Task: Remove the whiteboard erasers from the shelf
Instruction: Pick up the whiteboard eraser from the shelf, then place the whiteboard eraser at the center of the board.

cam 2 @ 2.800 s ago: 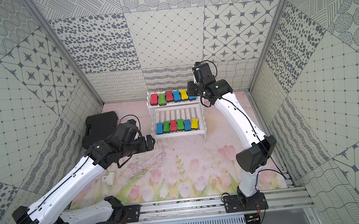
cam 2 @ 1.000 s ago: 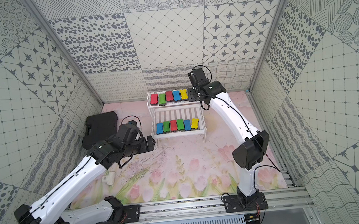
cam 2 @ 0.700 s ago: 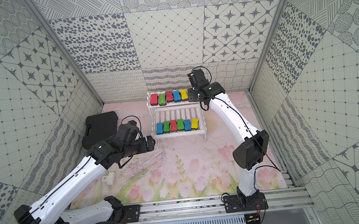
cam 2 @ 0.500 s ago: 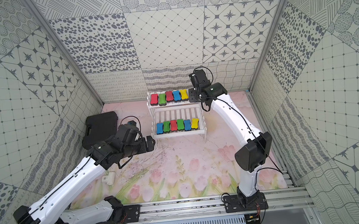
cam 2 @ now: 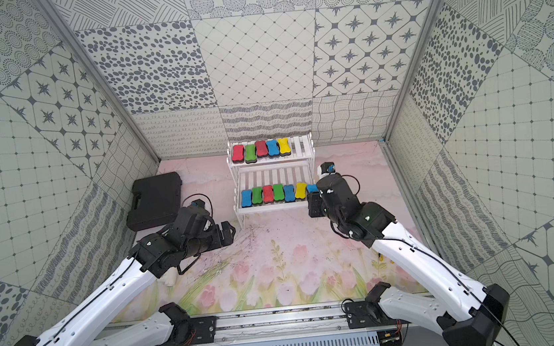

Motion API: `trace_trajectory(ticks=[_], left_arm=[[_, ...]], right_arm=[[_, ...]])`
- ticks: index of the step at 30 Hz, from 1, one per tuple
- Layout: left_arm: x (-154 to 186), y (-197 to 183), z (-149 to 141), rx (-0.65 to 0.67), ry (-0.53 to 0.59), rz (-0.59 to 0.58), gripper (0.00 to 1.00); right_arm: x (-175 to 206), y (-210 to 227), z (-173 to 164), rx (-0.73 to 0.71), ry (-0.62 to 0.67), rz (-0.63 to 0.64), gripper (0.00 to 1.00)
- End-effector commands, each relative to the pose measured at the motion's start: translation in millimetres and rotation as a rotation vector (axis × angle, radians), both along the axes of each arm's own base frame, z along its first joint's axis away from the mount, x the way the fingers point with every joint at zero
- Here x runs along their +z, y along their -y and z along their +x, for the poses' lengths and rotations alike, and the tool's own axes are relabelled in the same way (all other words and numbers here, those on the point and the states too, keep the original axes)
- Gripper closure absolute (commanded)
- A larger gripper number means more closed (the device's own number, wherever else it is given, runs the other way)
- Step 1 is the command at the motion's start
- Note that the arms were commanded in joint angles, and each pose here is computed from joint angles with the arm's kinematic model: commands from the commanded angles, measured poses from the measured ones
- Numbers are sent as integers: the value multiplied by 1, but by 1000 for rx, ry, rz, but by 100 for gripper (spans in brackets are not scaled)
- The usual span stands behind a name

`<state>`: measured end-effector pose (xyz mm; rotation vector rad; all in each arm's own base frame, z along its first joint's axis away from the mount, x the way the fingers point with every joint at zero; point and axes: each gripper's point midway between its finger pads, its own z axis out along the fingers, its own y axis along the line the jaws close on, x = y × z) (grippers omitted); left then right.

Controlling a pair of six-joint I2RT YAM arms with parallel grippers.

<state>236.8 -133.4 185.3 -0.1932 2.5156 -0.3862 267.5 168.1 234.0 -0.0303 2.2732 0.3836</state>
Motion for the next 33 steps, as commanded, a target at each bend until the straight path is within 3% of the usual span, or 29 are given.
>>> trace_trajectory(ticks=[1,9,14,28,33], left_arm=[[-7,0,-1,29,-3,-35,0],[-23,-6,-7,49,-25,-28,0],[-30,-5,-8,48,-43,-22,0],[-38,-2,-6,44,-64,-13,1],[-38,-1,-6,41,-66,-22,1]], right_arm=[[-23,-10,-13,-13,-6,67,66],[-121,-28,-39,4,-123,101,66],[-171,-38,-37,5,-181,41,66],[-211,-43,-15,-54,-206,-93,65],[-219,-37,-18,-79,-245,-132,55]])
